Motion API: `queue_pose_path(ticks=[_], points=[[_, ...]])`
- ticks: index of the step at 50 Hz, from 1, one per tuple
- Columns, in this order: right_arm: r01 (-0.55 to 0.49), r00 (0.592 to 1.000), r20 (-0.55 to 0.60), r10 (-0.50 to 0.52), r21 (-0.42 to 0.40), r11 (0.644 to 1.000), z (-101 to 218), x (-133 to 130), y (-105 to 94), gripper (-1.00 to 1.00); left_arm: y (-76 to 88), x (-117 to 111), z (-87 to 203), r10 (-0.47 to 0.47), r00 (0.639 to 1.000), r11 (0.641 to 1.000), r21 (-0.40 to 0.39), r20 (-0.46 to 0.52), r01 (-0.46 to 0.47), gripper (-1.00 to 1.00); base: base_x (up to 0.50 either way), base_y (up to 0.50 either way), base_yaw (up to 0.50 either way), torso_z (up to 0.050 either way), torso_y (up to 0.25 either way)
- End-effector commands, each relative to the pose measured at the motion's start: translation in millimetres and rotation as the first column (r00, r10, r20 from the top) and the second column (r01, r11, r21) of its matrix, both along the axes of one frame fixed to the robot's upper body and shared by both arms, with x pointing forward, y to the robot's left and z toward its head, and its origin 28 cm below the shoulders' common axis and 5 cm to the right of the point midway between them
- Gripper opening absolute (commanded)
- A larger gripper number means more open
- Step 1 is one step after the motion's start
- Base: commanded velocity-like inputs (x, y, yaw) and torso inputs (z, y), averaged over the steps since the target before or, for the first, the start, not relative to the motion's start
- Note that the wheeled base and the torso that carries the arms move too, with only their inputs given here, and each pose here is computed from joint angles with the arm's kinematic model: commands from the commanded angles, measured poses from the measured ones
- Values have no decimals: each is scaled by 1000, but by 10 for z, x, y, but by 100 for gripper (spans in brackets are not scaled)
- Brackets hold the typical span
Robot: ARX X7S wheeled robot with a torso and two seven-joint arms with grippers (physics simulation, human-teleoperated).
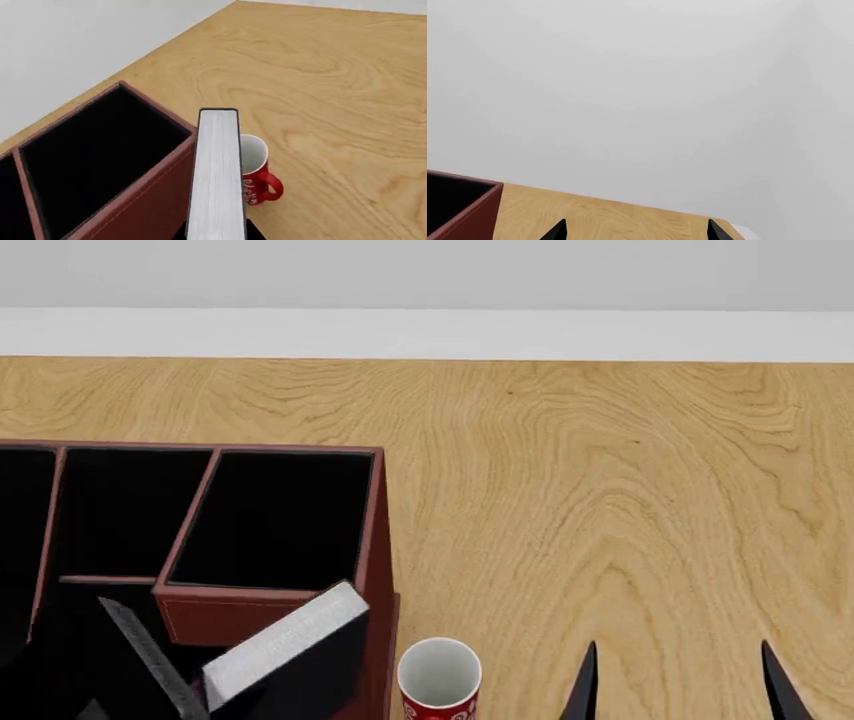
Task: Pick up the book and place it in the right compartment of the caddy.
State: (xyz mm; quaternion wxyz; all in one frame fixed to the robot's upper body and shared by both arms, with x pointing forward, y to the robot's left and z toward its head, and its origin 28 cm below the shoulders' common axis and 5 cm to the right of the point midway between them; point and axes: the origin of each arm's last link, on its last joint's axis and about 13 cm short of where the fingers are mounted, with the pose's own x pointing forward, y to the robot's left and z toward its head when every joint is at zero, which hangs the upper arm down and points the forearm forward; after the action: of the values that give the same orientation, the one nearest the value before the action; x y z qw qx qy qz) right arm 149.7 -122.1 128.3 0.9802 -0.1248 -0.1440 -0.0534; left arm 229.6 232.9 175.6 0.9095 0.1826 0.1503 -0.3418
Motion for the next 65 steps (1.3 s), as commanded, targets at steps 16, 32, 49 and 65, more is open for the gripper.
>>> queue_pose_path(ticks=[16,32,49,65], points=[[-6,999,33,5,26,1000,-157,363,38,100,30,644,1595,315,812,935,-306,491,-178,-100,0,0,0,0,5],[4,999,39,-6,31,1000,-168,309,9,100,-181,938,2105,435,773,850,-493,461,-184,-100,0,0,0,0,1],[7,999,32,-8,34,999,-171,282,-6,100,-465,1246,1568,567,775,698,-663,279,-273,-100,0,0,0,1,1],[7,1000,28,-8,32,999,-151,256,-12,100,-487,1441,1039,653,727,618,-703,211,-351,-100,0,0,0,0,2]])
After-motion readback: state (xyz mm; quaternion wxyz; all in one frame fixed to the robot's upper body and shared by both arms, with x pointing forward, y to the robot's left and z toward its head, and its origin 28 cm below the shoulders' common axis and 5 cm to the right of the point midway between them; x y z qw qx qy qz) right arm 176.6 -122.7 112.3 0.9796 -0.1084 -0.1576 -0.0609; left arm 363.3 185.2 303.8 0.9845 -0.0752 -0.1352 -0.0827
